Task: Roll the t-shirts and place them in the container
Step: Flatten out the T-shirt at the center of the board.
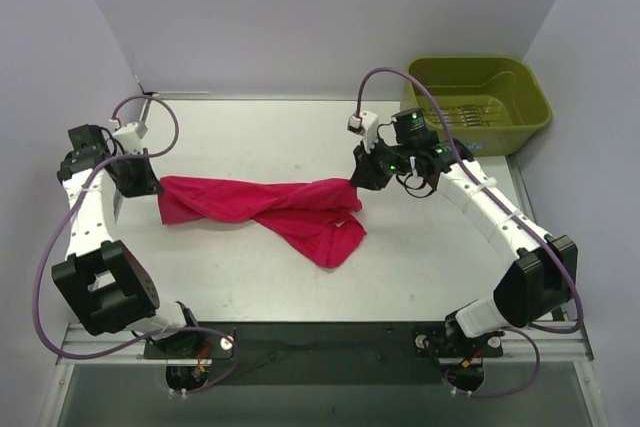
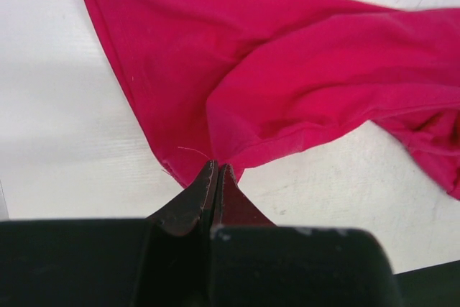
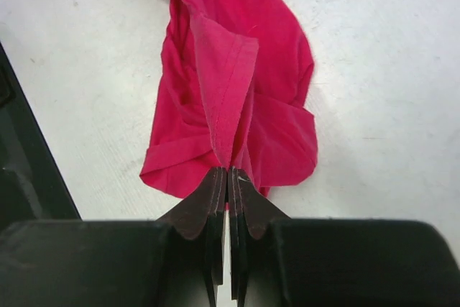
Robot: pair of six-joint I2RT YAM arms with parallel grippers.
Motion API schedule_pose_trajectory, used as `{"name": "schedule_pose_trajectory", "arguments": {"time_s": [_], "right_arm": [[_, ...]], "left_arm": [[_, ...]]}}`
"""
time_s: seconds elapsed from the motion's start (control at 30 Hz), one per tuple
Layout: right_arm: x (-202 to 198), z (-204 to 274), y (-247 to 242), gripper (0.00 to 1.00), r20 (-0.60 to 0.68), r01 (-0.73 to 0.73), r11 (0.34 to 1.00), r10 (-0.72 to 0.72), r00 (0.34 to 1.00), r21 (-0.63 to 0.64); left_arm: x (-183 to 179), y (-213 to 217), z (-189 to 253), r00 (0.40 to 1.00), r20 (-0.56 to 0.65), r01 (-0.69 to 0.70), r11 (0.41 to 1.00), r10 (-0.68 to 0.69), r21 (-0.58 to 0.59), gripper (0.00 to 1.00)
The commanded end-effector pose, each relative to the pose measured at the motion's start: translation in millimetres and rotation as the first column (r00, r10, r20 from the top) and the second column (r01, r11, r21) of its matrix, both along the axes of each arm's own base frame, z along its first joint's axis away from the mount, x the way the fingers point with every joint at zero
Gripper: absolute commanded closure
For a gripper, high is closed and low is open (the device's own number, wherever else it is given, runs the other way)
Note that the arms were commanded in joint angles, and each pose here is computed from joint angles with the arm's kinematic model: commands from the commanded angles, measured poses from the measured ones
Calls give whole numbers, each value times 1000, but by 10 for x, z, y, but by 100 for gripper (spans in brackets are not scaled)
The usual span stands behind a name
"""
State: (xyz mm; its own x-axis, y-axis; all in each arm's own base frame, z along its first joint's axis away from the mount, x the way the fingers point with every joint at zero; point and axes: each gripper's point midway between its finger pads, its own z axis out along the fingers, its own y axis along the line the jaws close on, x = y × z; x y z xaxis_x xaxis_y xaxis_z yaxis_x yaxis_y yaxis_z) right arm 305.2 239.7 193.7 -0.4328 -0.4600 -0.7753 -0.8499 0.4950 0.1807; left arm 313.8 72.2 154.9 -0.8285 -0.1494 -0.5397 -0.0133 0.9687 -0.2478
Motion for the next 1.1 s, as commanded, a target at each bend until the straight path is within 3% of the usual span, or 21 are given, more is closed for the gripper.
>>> {"name": "schedule_pose_trajectory", "arguments": {"time_s": [0.0,0.13,0.27,0.37,0.4,0.53,0.57,0.8,1.07], "right_arm": [[78,174,-232,100,56,29,997,-26,998,-65],[296,576,-362,100,179,66,996,-55,982,-55],[549,1286,-613,100,434,105,992,-65,899,-69],[666,1744,-810,100,583,143,985,-62,810,-94],[705,2035,-894,100,656,172,980,-68,752,-96],[736,2753,-1160,100,788,284,959,-162,594,-17],[753,2973,-1229,100,825,314,949,-201,528,30],[278,4060,-1592,100,915,381,881,-366,172,281],[-510,4729,-1785,100,923,322,871,-384,-26,372]], "left_arm": [[306,-11,368,989,148,9,1000,-5,-24,100],[470,-58,866,963,268,9,999,6,-53,100],[631,-98,1839,876,481,4,999,21,-51,100],[628,-203,2321,826,562,20,996,34,-89,100],[607,-196,2611,789,614,8,998,31,-60,100],[495,-79,3134,704,705,-109,994,87,-14,100],[464,-73,3233,682,726,-121,993,87,-5,100],[-31,-269,4047,461,887,-149,988,34,40,100],[-812,-339,4651,235,972,-317,943,-23,99,100]]}}
